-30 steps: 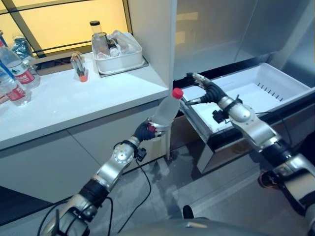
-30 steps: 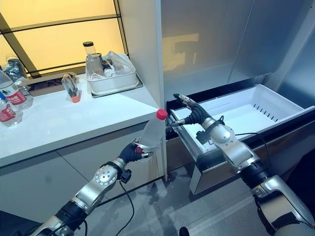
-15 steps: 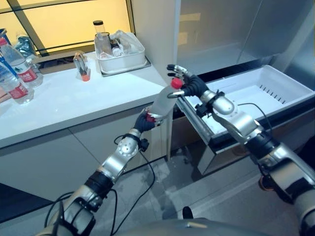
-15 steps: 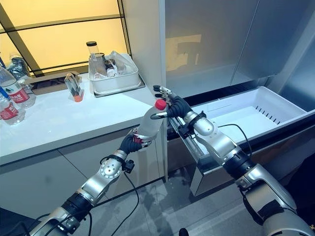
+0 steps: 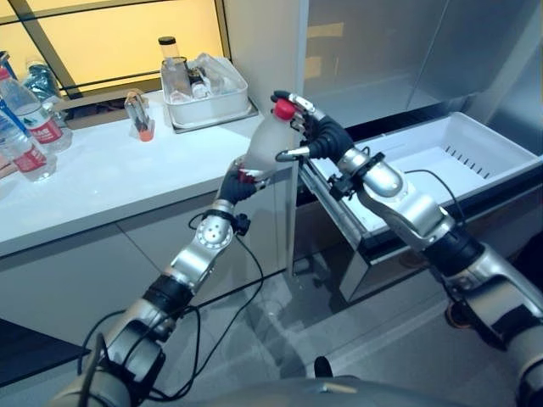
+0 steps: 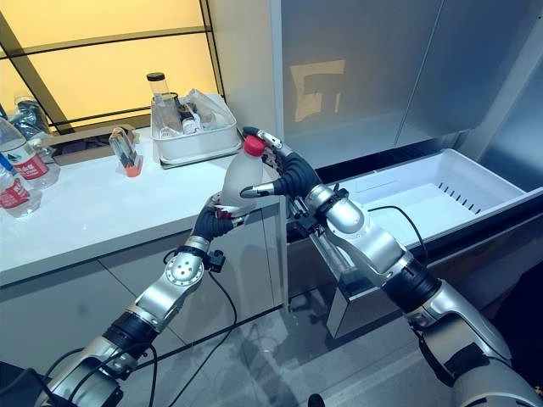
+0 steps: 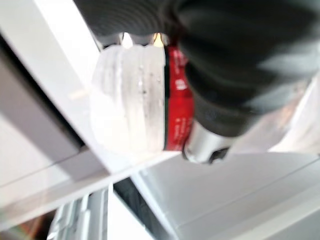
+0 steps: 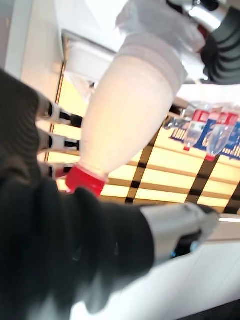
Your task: Take the drinks into the refrigerator
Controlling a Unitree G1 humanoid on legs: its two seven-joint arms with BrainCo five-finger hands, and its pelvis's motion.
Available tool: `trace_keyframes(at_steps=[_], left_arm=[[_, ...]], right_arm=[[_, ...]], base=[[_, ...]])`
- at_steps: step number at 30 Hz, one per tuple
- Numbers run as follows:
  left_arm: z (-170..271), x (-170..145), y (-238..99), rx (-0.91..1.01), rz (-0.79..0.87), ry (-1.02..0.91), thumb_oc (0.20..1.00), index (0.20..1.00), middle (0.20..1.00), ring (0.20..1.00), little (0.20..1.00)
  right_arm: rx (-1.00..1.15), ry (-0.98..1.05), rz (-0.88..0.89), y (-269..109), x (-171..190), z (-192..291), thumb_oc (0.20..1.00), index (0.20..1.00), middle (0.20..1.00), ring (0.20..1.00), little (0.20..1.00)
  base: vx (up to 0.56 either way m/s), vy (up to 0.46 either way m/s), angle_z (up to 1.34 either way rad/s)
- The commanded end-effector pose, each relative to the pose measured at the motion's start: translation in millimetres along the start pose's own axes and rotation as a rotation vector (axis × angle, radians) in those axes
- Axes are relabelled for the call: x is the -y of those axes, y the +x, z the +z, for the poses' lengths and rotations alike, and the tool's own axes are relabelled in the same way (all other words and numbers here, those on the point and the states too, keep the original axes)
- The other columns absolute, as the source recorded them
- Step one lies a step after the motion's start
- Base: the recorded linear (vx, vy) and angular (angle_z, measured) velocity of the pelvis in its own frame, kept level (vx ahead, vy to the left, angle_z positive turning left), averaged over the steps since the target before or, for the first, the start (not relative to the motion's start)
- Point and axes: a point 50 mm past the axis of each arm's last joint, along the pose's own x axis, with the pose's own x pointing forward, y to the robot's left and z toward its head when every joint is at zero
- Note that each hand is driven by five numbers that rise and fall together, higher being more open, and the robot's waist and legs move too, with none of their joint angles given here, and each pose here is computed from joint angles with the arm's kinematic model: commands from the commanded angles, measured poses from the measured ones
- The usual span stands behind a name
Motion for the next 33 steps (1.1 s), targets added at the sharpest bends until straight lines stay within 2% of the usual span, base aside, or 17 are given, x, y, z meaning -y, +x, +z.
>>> trace_keyframes(at_steps=[1, 9, 12, 24, 27, 33], left_arm=[[101.4, -20.7, 39.4, 0.424, 0.071, -0.046, 0.200, 0.200, 0.200, 0.200, 0.200], [107.3, -14.3, 42.7, 0.447, 0.023, 0.049, 0.200, 0.200, 0.200, 0.200, 0.200], [106.7, -9.4, 46.3, 0.439, 0.001, 0.084, 0.200, 0.200, 0.200, 0.200, 0.200], [116.0, 9.0, 58.8, 0.461, -0.020, 0.255, 0.200, 0.200, 0.200, 0.200, 0.200], [116.8, 9.3, 58.4, 0.463, -0.018, 0.249, 0.200, 0.200, 0.200, 0.200, 0.200], [112.2, 7.6, 56.6, 0.452, 0.002, 0.252, 0.200, 0.200, 0.200, 0.200, 0.200]], right_arm=[[0.142, -0.105, -0.029, 20.2, 13.4, 36.0, 1.000, 1.000, 1.000, 1.000, 1.000], [0.105, -0.184, -0.005, 36.6, 16.2, 42.2, 1.000, 1.000, 1.000, 1.000, 1.000], [0.091, -0.290, 0.000, 54.2, 13.9, 49.2, 1.000, 1.000, 1.000, 1.000, 1.000], [-0.069, -0.414, -0.111, 89.1, 0.9, 15.5, 1.000, 1.000, 1.000, 1.000, 1.000], [-0.079, -0.433, -0.116, 92.2, -2.0, 14.0, 1.000, 1.000, 1.000, 1.000, 1.000], [-0.006, -0.345, -0.104, 83.6, -8.8, 18.4, 1.000, 1.000, 1.000, 1.000, 1.000]], base=[[0.00, 0.000, 0.00], [0.00, 0.000, 0.00], [0.00, 0.000, 0.00], [0.00, 0.000, 0.00], [0.00, 0.000, 0.00], [0.00, 0.000, 0.00]])
